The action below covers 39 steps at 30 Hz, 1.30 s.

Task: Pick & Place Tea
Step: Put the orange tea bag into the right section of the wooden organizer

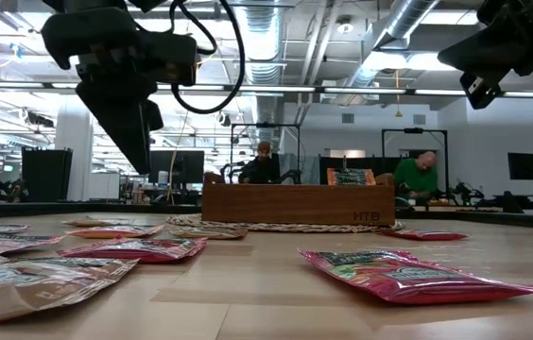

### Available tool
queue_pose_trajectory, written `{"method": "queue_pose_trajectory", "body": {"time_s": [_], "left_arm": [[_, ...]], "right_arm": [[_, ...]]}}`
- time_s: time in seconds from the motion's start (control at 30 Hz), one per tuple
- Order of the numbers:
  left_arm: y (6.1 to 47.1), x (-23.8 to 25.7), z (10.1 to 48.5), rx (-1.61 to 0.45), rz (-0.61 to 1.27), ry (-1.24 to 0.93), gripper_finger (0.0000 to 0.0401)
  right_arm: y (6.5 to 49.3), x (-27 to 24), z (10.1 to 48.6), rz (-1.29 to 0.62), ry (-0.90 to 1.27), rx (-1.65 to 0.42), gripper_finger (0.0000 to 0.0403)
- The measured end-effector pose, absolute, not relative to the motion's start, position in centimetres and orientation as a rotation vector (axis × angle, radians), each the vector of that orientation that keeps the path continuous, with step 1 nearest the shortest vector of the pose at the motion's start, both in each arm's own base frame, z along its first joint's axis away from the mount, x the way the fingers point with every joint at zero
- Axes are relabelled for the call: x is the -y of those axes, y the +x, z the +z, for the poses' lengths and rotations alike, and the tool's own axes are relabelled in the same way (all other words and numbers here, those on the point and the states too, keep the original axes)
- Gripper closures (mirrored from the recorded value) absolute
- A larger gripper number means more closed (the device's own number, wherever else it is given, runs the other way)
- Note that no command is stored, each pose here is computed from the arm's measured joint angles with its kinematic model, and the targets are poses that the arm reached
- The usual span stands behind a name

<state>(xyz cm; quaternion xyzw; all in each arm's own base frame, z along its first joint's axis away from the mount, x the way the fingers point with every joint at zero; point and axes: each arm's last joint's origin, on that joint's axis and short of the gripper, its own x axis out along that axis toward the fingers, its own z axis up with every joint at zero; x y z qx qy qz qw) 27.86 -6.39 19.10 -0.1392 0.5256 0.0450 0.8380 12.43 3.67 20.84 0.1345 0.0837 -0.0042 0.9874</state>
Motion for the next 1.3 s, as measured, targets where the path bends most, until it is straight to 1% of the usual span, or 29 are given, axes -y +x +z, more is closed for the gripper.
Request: {"method": "queue_pose_trajectory", "body": {"time_s": [0.17,0.27,0.53,0.63,0.93,1.17,1.3], "left_arm": [[27.8,6.4,19.1,-1.111,0.153,-0.369,0.0296],[27.9,6.4,18.6,-1.133,0.168,-0.375,0.0286],[28.5,6.5,16.5,-1.192,0.204,-0.351,0.0217],[28.5,6.4,16.4,-1.194,0.221,-0.34,0.0202],[28.3,5.1,16.2,-1.245,0.261,-0.329,0.0198],[28.6,3.2,16.2,-1.261,0.207,-0.351,0.0198],[28.7,2.6,16.2,-1.257,0.175,-0.329,0.0198]], "right_arm": [[12.4,-3.7,20.8,-0.008,0.277,-0.168,0.0403],[12.4,-3.7,20.8,-0.008,0.278,-0.168,0.0403],[12.4,-3.7,20.9,-0.007,0.281,-0.162,0.0403],[12.4,-3.7,20.9,-0.006,0.282,-0.16,0.0403],[12.5,-3.7,21.0,-0.005,0.285,-0.154,0.0403],[12.5,-3.7,21.0,-0.004,0.285,-0.154,0.0403],[12.5,-3.7,21.0,-0.004,0.285,-0.154,0.0403]]}}
